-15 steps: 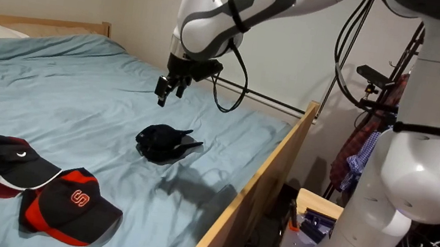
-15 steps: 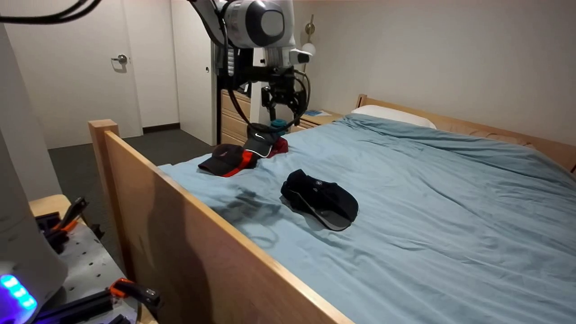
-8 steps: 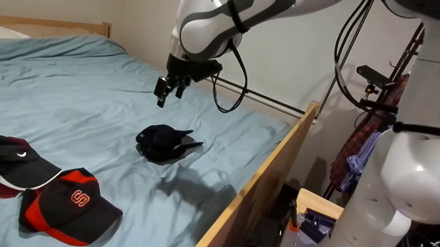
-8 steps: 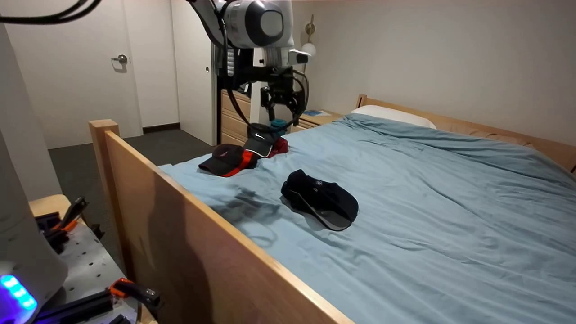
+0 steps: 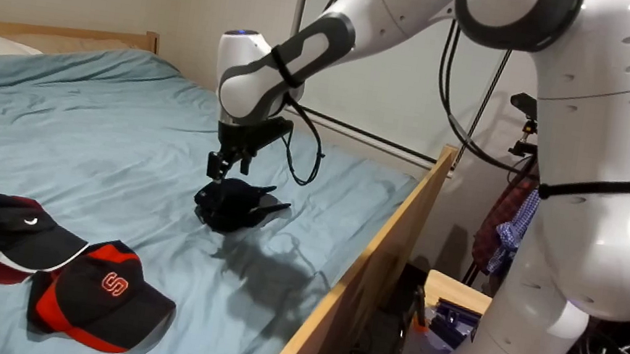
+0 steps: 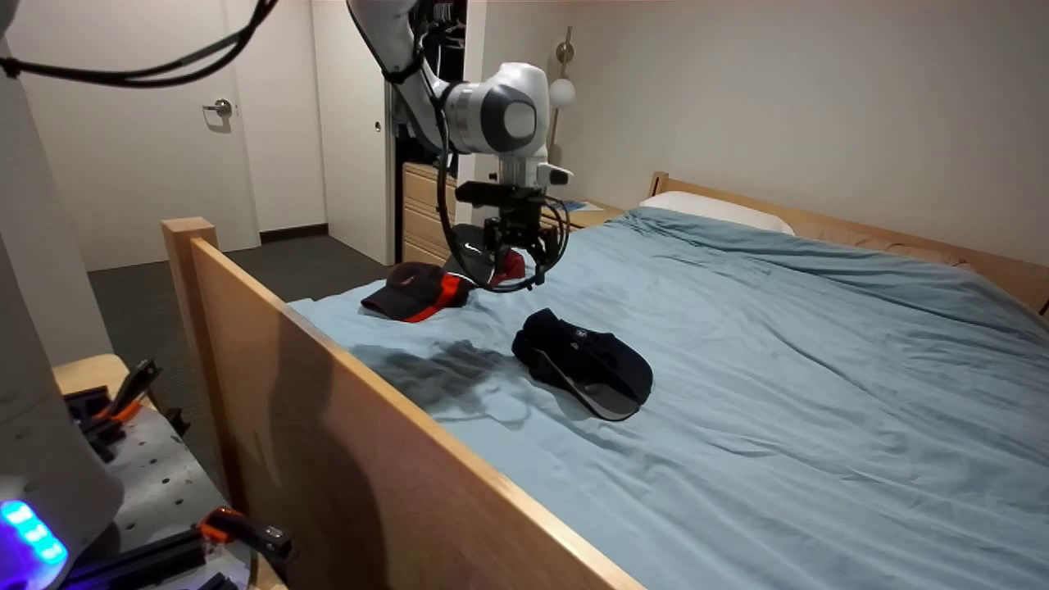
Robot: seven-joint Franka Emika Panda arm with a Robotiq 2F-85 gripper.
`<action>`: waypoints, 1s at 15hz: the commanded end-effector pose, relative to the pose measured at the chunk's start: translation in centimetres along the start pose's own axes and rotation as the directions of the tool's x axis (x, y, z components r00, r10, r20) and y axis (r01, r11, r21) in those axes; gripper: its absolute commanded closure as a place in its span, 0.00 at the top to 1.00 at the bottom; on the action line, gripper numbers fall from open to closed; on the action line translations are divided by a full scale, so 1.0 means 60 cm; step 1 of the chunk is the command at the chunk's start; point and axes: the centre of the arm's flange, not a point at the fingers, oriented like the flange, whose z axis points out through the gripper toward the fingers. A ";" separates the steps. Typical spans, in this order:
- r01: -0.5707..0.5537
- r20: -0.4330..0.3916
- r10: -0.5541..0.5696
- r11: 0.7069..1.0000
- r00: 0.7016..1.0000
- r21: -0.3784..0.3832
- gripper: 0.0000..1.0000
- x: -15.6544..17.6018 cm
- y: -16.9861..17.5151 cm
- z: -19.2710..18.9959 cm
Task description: Move the caps on the right to the left
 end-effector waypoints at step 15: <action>0.108 -0.075 -0.111 0.993 0.991 -0.051 0.53 0.089 0.034 0.157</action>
